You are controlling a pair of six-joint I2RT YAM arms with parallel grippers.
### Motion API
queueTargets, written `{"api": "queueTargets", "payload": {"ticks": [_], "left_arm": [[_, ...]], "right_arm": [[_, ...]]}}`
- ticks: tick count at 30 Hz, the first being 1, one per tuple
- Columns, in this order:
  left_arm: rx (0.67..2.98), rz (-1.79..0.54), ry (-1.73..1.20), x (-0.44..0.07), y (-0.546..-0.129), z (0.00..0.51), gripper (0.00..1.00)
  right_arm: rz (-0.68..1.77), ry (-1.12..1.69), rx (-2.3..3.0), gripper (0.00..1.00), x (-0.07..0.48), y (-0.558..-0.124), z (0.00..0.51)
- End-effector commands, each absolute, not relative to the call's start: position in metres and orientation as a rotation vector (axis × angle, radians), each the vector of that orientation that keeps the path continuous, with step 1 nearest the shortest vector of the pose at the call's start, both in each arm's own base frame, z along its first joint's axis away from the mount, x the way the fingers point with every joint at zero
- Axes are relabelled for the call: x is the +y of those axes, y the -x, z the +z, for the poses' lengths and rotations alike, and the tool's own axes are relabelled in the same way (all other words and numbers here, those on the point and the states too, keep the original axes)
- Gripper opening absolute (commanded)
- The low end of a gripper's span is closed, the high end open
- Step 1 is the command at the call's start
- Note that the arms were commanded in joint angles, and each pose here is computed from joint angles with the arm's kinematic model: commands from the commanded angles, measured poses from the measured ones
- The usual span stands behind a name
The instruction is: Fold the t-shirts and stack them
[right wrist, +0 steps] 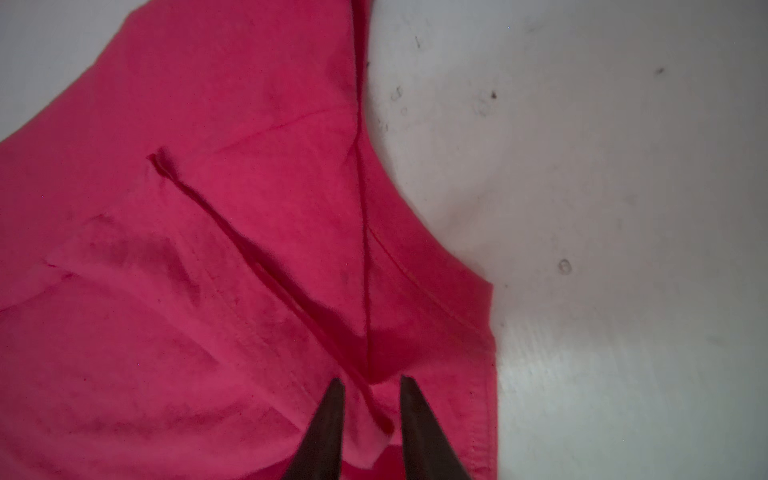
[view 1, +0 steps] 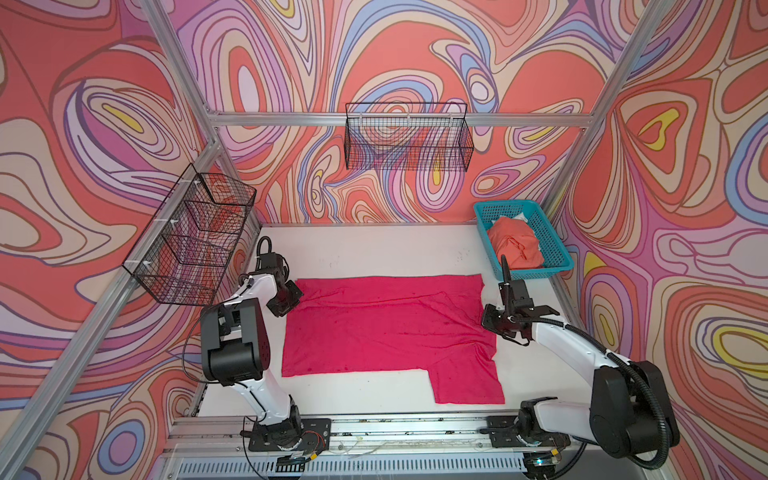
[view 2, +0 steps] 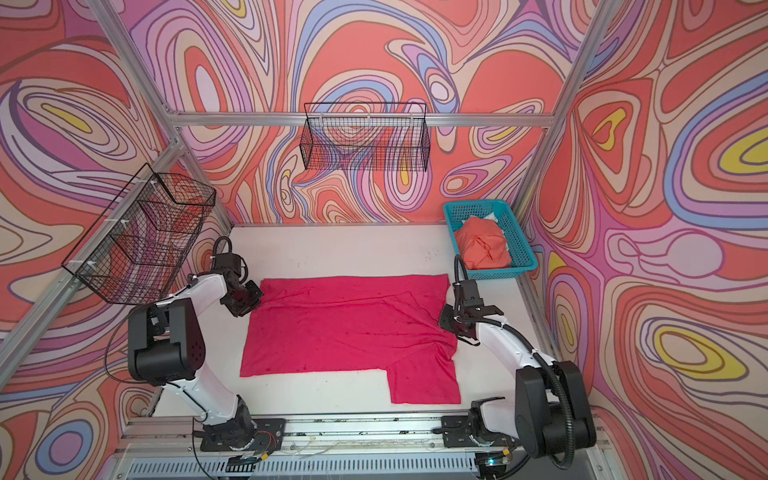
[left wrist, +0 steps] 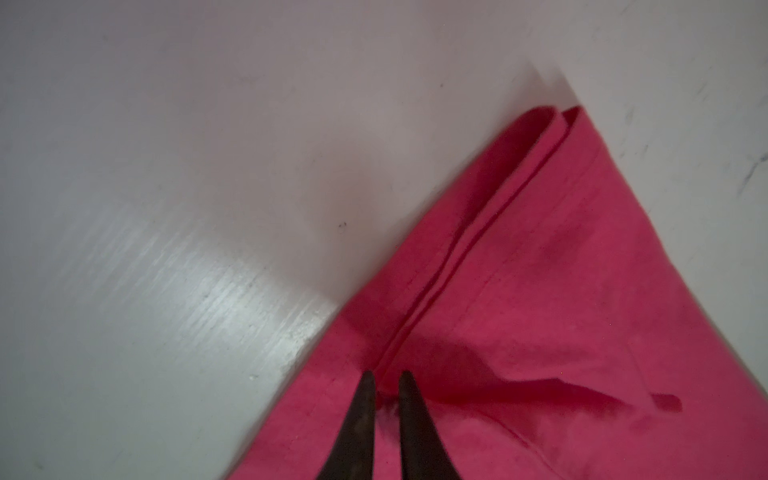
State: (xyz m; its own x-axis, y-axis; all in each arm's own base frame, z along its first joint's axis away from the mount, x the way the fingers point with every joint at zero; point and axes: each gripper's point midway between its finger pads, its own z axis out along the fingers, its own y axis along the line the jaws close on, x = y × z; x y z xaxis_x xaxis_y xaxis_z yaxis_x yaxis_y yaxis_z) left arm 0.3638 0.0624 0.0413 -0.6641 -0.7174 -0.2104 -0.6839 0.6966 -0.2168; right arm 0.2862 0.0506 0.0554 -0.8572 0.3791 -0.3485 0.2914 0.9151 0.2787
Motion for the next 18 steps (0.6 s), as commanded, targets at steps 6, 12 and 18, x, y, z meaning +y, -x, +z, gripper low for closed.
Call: {"api": "queueTargets", "payload": {"ticks": [6,12,18], "left_arm": [[2.57,-0.089,1.116,0.07,-0.354,0.073,0.57],[2.595,-0.193,0.958,0.037,-0.381,0.084,0.6],[2.628,-0.344,0.905,0.004,-0.396,0.068,0.57]], "right_arm": [[0.256,-0.455,2.604,0.47,0.048,-0.303,0.094],[0.397,-0.256,2.572,0.57,0.099,-0.344,0.095],[0.434,-0.19,2.556,0.59,0.127,-0.375,0.088]]}}
